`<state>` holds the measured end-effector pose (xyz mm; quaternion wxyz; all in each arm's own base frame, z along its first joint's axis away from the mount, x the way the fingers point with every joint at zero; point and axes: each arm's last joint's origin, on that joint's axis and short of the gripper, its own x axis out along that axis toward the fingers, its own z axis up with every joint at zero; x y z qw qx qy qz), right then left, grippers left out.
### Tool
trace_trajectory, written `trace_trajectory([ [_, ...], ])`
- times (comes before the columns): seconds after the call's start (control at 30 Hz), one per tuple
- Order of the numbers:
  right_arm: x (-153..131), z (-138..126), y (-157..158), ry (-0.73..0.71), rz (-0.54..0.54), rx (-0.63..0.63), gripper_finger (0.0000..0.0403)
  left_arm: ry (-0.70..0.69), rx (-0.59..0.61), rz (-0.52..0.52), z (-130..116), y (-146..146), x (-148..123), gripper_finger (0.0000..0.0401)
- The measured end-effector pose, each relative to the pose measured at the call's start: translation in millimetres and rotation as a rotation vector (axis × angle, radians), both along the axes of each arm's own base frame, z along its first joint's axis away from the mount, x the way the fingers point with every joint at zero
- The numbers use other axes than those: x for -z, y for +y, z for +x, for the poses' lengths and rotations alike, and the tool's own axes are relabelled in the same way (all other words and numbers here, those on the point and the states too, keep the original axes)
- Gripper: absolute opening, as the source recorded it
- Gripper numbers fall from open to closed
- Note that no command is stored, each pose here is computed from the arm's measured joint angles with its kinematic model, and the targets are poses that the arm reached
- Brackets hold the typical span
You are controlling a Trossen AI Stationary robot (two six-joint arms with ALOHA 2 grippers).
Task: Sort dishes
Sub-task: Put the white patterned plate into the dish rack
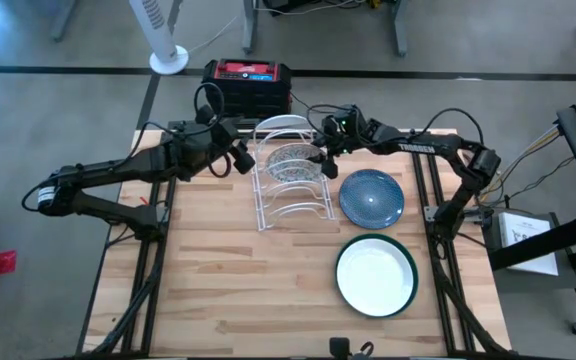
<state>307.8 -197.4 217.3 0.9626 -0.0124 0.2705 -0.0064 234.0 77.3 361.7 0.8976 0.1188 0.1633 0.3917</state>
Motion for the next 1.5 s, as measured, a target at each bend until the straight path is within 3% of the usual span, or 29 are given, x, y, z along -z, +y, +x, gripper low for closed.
trace_trajectory([
  [0.73, -28.7, -18.1, 10.3, 0.024, -0.022, 0.051, 0.0241, 0.002, -0.003, -0.016, -0.3, -0.1, 1.5, 0.0192],
  [1.23, -61.7, -50.1, 25.7, 0.124, -0.115, 0.198, 0.022, 0.007, -0.005, -0.024, -0.5, -0.2, 2.5, 0.0192],
  [1.37, -59.3, -56.2, 26.6, 0.185, -0.103, 0.251, 0.0206, 0.015, -0.008, -0.036, -1.0, -0.3, 4.0, 0.0192],
  [1.5, -41.9, -60.1, 24.3, 0.269, -0.087, 0.298, 0.0166, 0.027, -0.012, -0.05, -1.6, -0.4, 6.0, 0.0192],
])
